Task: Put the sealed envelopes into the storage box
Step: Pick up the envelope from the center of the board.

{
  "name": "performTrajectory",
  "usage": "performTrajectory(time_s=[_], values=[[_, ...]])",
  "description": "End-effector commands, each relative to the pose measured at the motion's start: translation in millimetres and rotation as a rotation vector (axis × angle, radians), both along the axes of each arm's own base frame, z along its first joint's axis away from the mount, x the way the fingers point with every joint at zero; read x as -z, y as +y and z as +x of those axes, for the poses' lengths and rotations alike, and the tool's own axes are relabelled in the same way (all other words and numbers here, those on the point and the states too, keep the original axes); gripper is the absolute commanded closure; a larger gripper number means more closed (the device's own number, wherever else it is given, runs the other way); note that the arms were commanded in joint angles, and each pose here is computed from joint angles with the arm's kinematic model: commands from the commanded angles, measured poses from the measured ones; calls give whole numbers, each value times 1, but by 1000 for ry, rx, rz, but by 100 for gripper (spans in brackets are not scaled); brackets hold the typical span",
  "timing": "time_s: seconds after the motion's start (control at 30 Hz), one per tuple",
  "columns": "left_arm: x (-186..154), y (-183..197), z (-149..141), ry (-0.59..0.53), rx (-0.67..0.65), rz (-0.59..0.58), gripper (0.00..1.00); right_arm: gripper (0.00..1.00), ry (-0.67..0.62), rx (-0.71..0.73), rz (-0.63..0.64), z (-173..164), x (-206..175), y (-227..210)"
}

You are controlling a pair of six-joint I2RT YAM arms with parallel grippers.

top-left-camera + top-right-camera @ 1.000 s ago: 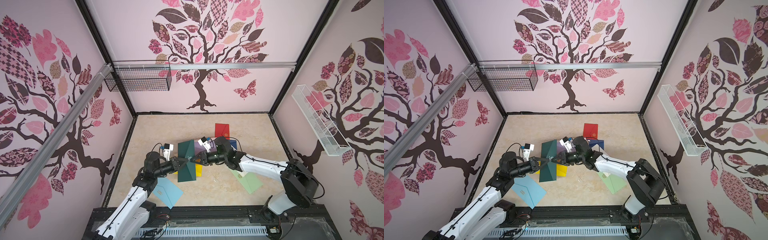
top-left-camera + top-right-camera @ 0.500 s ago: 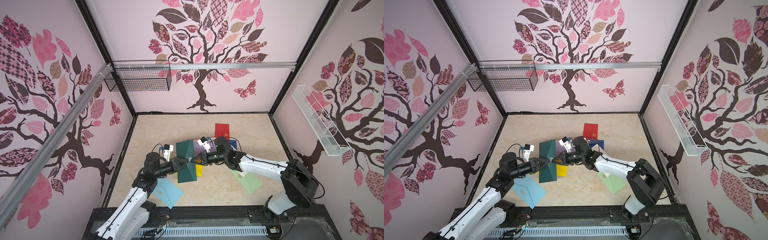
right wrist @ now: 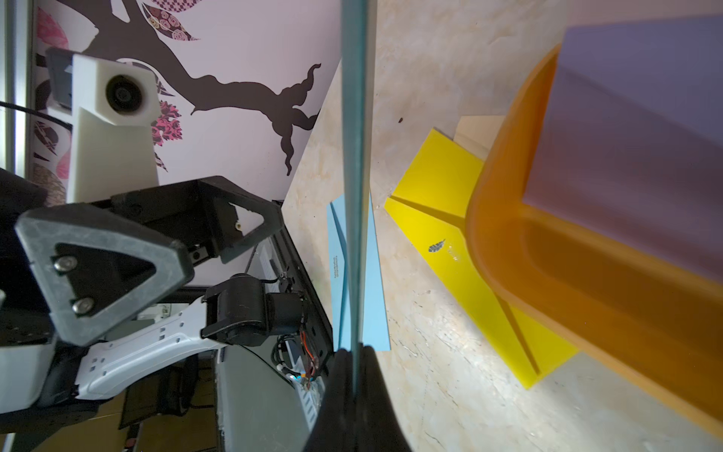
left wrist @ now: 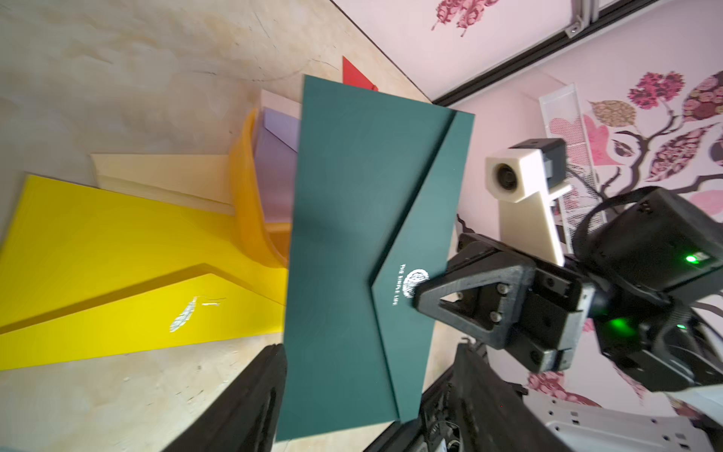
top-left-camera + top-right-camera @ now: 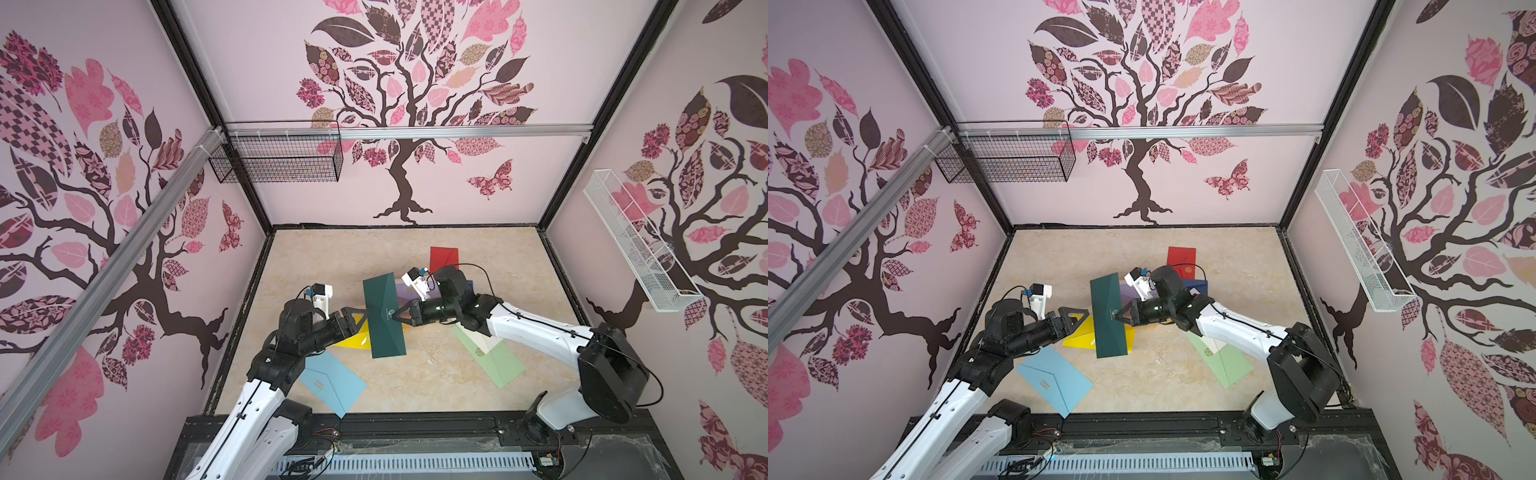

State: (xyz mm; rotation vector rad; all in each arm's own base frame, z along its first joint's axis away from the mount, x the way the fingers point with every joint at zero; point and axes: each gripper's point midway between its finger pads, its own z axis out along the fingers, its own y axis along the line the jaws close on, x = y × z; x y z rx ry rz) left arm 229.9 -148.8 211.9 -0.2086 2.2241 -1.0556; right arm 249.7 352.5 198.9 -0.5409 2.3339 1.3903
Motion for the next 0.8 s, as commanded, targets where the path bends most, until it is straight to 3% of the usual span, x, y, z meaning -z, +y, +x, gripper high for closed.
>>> performTrajectory(time_s=[0.0,0.17,0.43,0.57,0.77], values=[[10,20,-4,36,-47,156,28,100,-209,-25,-54,10,-37,-22],[0,36,1,26,-71,292,28,100,-454,-28,-207,26,-61,-44],[-6,45,8,4,-50,415,28,100,-764,-101,-431,49,-107,-63],[-2,49,6,-3,-55,435,28,100,-823,-177,-605,58,-106,-78],[-1,50,5,-33,-73,416,28,100,-866,-353,-756,53,-84,-94]])
